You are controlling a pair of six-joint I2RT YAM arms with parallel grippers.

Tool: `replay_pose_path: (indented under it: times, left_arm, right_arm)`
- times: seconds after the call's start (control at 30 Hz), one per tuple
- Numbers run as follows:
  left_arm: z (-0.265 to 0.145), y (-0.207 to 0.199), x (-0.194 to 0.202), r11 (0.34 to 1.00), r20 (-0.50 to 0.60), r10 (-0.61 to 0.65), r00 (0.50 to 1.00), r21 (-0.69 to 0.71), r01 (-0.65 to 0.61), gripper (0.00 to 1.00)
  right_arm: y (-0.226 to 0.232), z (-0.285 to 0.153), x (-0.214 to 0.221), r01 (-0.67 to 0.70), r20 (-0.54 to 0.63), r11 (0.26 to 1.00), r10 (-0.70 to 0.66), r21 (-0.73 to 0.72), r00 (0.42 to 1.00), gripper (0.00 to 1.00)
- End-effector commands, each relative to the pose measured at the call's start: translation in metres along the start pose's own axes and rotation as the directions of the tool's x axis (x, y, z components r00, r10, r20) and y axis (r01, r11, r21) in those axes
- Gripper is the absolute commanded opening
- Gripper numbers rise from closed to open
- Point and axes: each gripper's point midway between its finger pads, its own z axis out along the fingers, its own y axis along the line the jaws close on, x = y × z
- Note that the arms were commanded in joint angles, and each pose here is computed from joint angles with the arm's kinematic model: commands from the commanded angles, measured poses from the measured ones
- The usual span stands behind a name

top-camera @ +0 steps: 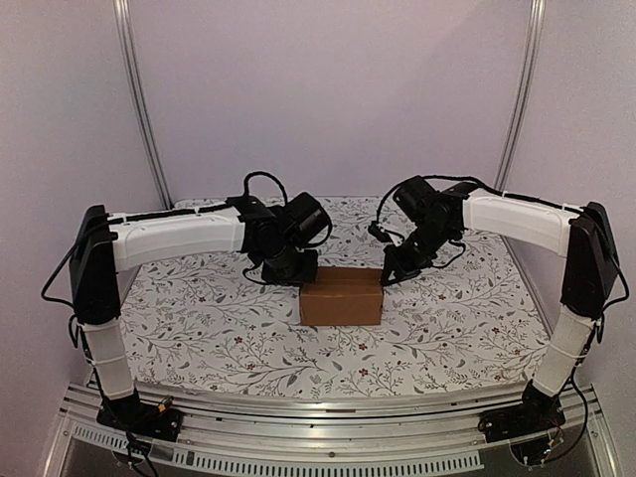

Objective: Fold the paper box

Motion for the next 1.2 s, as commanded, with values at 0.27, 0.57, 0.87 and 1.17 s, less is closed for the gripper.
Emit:
replay_pose_path:
  times: [0.27, 0.57, 0.87, 1.17]
  left_arm:
    - [0.005, -0.027, 0.044, 0.996, -0.006, 0.094, 0.996, 0.006, -0.094, 0.00]
    - [-0.003, -0.024, 0.059, 0.989, 0.148, 0.145, 0.978, -0.006, -0.146, 0.00]
    - [0.001, -0.018, 0.062, 0.996, 0.225, 0.090, 0.970, -0.003, -0.091, 0.00]
    - [-0.015, -0.023, 0.058, 0.995, 0.270, 0.099, 0.958, 0.006, -0.104, 0.06]
  right_arm:
    - [0.012, -0.001, 0.008, 0.031, 0.018, 0.998, -0.030, -0.057, 0.999, 0.01]
    - [0.011, -0.005, 0.022, 0.055, 0.064, 0.998, -0.053, -0.038, 0.997, 0.01]
    - [0.012, 0.002, 0.028, 0.073, 0.069, 0.997, -0.071, -0.023, 0.995, 0.04]
    - [0.016, -0.016, 0.027, 0.111, 0.077, 0.994, -0.110, -0.010, 0.991, 0.07]
